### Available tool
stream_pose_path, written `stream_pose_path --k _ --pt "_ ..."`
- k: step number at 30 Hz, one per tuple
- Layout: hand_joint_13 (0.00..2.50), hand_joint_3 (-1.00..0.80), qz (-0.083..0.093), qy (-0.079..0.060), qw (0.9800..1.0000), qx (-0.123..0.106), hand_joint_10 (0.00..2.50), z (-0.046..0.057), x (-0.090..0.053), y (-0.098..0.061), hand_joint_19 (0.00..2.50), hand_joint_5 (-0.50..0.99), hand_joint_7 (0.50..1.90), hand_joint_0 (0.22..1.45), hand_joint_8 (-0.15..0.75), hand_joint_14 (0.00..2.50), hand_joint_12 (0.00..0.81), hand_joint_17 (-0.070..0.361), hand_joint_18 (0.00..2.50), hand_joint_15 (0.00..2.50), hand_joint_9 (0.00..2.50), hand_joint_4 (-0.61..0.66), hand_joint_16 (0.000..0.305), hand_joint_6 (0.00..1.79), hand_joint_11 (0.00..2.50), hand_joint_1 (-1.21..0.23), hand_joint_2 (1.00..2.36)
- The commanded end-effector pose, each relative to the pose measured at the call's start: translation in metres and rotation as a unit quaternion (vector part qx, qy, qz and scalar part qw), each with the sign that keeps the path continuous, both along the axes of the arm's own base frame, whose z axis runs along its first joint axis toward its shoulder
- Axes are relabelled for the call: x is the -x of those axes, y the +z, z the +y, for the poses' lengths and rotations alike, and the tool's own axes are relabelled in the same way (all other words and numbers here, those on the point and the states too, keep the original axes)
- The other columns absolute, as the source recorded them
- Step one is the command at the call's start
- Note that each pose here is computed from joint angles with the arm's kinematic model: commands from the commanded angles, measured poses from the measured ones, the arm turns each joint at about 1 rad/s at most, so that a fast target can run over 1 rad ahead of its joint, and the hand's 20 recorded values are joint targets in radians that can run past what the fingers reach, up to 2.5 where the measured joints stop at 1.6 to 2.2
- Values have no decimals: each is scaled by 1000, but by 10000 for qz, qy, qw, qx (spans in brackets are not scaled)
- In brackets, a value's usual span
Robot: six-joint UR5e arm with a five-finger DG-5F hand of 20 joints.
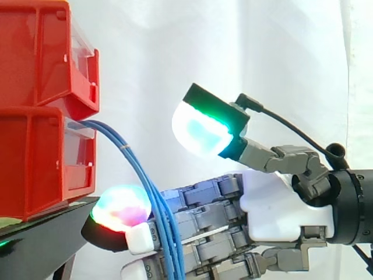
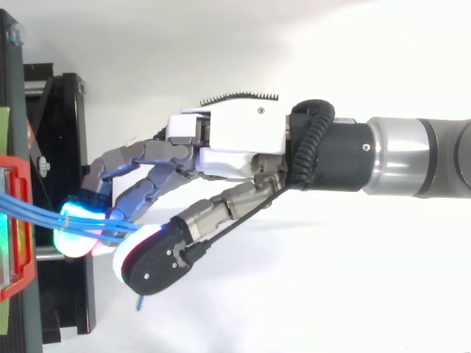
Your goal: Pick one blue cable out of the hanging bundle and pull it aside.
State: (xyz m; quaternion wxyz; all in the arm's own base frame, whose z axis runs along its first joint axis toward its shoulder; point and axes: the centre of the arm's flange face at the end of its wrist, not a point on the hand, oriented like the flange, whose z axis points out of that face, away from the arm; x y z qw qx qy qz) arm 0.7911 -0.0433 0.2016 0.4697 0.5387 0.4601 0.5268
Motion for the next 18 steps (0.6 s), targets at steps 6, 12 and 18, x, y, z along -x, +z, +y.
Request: stream_pose_path --k 6,12,18 --pt "613 -429 12 7 10000 -7 10 -1 -2 5 293 -113 1052 562 241 13 262 102 394 291 771 257 45 503 281 -637 1005" --pt "612 -431 43 -24 10000 -3 10 -7 -2 8 293 -111 1064 562 242 13 263 102 396 291 773 250 45 503 279 -638 1006" --pt "615 -420 -3 -16 10000 -2 10 -12 -6 18 304 -104 1133 567 239 13 259 101 395 297 773 223 45 502 293 -638 1007"
